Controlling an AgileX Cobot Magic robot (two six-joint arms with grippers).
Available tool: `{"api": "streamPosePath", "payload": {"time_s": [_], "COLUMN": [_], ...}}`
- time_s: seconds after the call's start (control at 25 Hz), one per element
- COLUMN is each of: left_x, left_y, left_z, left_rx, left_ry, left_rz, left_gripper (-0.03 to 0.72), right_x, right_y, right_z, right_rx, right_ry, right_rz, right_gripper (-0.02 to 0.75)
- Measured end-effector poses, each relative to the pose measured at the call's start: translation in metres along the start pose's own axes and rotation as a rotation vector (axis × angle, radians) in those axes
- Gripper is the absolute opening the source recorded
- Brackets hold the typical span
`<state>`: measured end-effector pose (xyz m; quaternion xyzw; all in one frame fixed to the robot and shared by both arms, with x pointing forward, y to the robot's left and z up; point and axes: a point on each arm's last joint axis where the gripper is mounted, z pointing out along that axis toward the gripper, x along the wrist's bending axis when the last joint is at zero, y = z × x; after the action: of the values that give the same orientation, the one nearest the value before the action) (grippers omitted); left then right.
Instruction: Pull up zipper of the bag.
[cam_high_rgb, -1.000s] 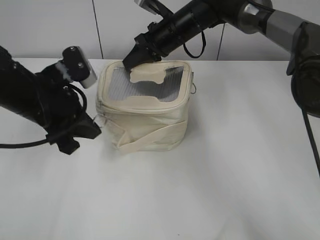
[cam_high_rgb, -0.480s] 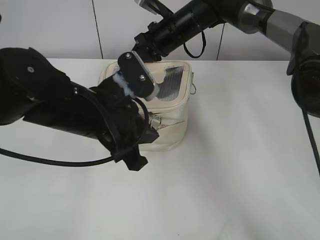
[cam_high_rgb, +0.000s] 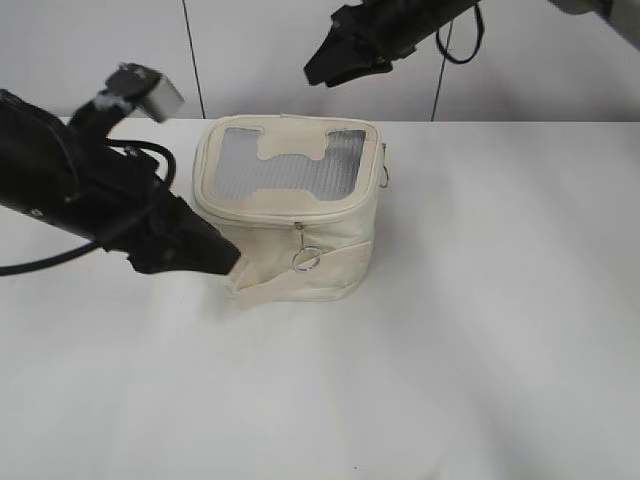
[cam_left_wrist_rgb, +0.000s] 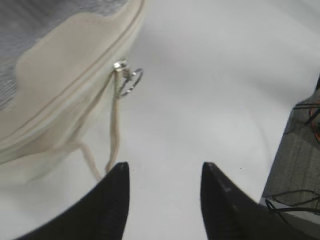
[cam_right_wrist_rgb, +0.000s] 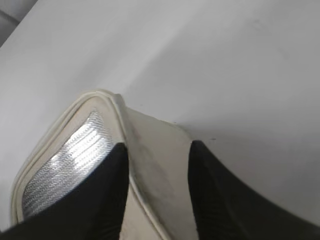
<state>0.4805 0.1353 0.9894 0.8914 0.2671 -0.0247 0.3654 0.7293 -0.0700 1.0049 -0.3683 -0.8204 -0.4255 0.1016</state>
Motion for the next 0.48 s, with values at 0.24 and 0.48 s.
{"api": "streamPosePath", "payload": {"time_s": [0.24,0.48], "left_x": [0.043,0.103], "left_y": [0.025,0.097], "left_z": [-0.043,-0.032], "left_rx": [-0.127,-0.206], "left_ry": [0.078,-0.032], "left_rz": [-0.08,-0.006], "left_gripper": [0.382,0.384], "right_x": [-0.049,-0.06], "right_y": [-0.006,-0.077], "right_z": [-0.073,-0.107], "right_rx": [-0.083,-0.069], "right_ry": [-0.082,-0.023], "right_rz": [0.155,0.289], "right_gripper": [0.263,0.216]}}
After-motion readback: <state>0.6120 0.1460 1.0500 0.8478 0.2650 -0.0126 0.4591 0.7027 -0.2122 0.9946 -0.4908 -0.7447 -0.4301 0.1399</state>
